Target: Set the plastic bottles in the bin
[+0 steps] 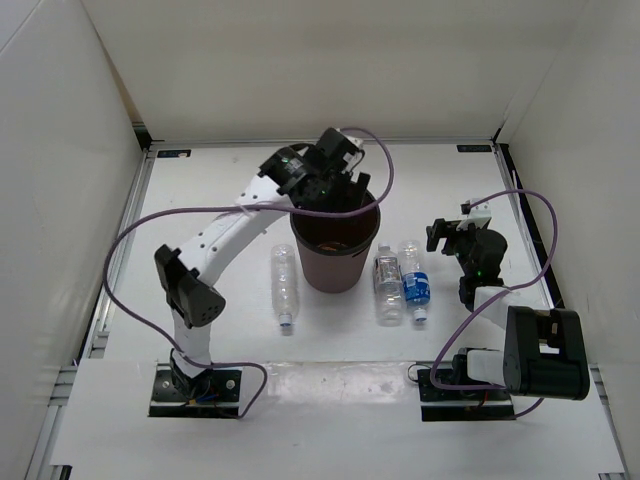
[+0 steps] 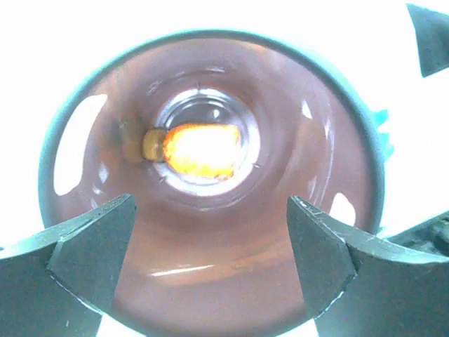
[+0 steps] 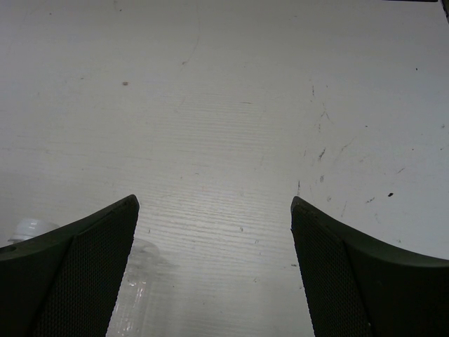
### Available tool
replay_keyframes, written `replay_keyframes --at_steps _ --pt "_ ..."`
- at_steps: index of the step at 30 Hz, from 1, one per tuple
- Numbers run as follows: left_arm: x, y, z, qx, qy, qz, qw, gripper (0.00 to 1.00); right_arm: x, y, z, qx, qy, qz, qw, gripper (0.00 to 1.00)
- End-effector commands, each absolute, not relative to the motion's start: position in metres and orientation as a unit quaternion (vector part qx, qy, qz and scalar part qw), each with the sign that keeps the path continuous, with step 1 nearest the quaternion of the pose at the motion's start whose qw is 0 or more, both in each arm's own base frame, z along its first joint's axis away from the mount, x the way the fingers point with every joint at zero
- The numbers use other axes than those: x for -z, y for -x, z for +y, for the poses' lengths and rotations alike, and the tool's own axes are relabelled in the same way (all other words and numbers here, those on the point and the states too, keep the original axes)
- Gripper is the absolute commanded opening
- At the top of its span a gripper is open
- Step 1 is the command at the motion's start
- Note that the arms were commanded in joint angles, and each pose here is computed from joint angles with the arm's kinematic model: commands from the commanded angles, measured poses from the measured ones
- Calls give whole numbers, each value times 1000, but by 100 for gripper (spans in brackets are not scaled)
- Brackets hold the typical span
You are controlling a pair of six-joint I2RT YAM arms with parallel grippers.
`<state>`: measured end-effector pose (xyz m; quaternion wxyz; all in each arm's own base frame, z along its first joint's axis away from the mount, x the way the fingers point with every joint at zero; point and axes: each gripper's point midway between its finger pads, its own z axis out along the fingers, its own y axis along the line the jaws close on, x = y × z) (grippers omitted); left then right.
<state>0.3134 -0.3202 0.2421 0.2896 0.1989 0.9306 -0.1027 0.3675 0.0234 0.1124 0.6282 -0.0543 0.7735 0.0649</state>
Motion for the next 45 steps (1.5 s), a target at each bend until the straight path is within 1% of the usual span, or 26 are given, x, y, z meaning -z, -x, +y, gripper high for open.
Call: replay_keyframes --at_steps 1,3,4,5,6,7,9,10,11,12,13,15,17,18,19,21,24,26,27,28,29,32,34,36,39,45 --pt "-349 -303 -284 134 -189 892 389 100 -141 -378 23 -56 63 745 662 90" --pt "-375 -292 -260 124 -188 884 410 100 -142 -378 23 -56 63 744 662 90" --pt "-392 -290 -249 117 -181 875 435 100 -142 -378 23 -56 63 744 662 90" --pt "-398 -292 -235 95 -167 872 450 100 -141 -378 23 -55 62 745 662 90" --pt "-431 -277 -210 106 -146 851 494 100 -141 -378 23 -55 63 744 662 90" --pt "-412 -288 -195 49 -119 857 499 100 -141 -378 23 -56 63 745 661 90" --pt "-441 -261 -146 61 -69 823 560 100 -141 -378 23 -56 63 744 662 90" --pt "-386 -284 -136 -1 -22 834 552 100 -140 -378 23 -56 63 745 661 90" --pt "-367 -270 -110 -11 6 830 558 100 -141 -378 22 -55 62 745 662 90" --pt "-369 -271 -102 1 42 814 579 100 -142 -378 23 -55 63 744 663 90" --pt "-371 -254 -78 27 84 792 604 100 -141 -378 22 -55 61 745 662 90" --pt "-343 -251 -69 19 92 799 593 100 -141 -378 22 -55 62 745 662 90" --pt "-335 -238 -51 12 129 798 589 100 -140 -378 23 -56 63 745 661 90" --pt "-311 -236 -50 -5 121 812 570 100 -140 -378 23 -56 63 745 661 90" --pt "-302 -238 -54 -1 126 817 562 100 -141 -378 23 -55 62 745 662 90" --pt "-262 -238 -65 -4 106 845 525 100 -140 -378 24 -56 63 745 661 90" --pt "-222 -243 -87 23 100 868 485 100 -140 -378 23 -55 62 746 661 90" --pt "-184 -250 -112 83 79 882 458 100 -141 -378 23 -54 63 745 662 90" --pt "-186 -259 -122 113 83 872 470 100 -141 -378 23 -54 62 745 662 90" --pt "-163 -253 -133 141 68 883 442 100 -141 -378 24 -55 63 745 662 90" --pt "-153 -257 -135 166 72 882 435 100 -140 -378 23 -55 62 746 661 90" --pt "-141 -263 -152 217 45 876 428 100 -140 -378 22 -54 60 746 661 90" --pt "-129 -268 -156 218 38 887 406 100 -139 -377 24 -56 63 746 660 90" --pt "-107 -270 -162 213 30 907 362 100 -141 -378 21 -53 60 745 662 90" --pt "-89 -273 -171 218 17 916 335 100 -141 -378 23 -55 62 746 661 90" --pt "-80 -283 -182 231 15 916 328 100 -140 -378 24 -55 63 746 661 90"
